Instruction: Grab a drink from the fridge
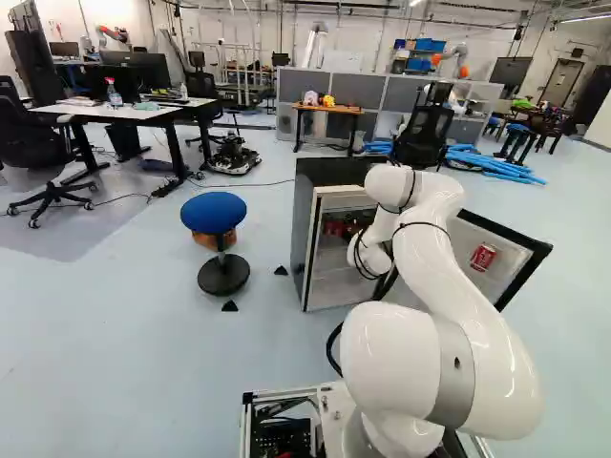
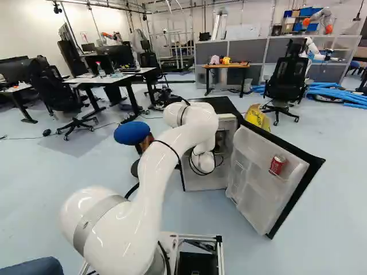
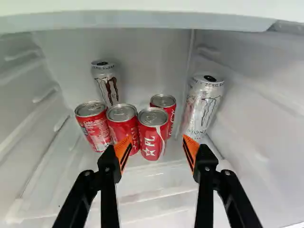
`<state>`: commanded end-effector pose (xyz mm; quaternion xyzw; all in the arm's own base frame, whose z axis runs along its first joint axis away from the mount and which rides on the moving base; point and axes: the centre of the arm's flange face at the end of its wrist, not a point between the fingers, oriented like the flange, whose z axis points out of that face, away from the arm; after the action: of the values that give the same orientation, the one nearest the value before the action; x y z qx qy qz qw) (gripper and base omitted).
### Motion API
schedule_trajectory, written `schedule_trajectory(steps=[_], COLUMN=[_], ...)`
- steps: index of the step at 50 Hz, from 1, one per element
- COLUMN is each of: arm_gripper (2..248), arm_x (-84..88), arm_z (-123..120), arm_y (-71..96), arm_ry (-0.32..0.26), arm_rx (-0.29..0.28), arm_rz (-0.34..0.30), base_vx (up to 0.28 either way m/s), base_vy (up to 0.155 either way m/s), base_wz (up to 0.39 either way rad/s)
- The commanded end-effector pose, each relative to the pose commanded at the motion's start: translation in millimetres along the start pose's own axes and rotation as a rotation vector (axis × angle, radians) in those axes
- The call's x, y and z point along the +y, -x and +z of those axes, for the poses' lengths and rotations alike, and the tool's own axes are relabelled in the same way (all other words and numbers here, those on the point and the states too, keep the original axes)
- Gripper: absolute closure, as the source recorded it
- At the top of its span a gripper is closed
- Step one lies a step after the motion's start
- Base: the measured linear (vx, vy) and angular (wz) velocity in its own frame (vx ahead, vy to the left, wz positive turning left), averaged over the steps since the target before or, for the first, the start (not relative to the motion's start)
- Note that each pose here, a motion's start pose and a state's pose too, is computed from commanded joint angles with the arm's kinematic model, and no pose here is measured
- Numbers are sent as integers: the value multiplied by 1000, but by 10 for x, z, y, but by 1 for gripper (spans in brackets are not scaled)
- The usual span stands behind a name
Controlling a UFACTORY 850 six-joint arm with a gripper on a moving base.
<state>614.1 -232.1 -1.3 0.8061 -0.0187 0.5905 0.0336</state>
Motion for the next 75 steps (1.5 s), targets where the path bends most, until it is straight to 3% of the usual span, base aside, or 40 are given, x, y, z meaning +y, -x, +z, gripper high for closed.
schedule_trajectory(steps=[75], arm_gripper=[88], arm_x=[-12], arm_z=[336], arm_y=[16], arm_ry=[-8], arm_rx=[58], arm_rz=[-23], base_vx=[0], base_vy=[0], base_wz=[0])
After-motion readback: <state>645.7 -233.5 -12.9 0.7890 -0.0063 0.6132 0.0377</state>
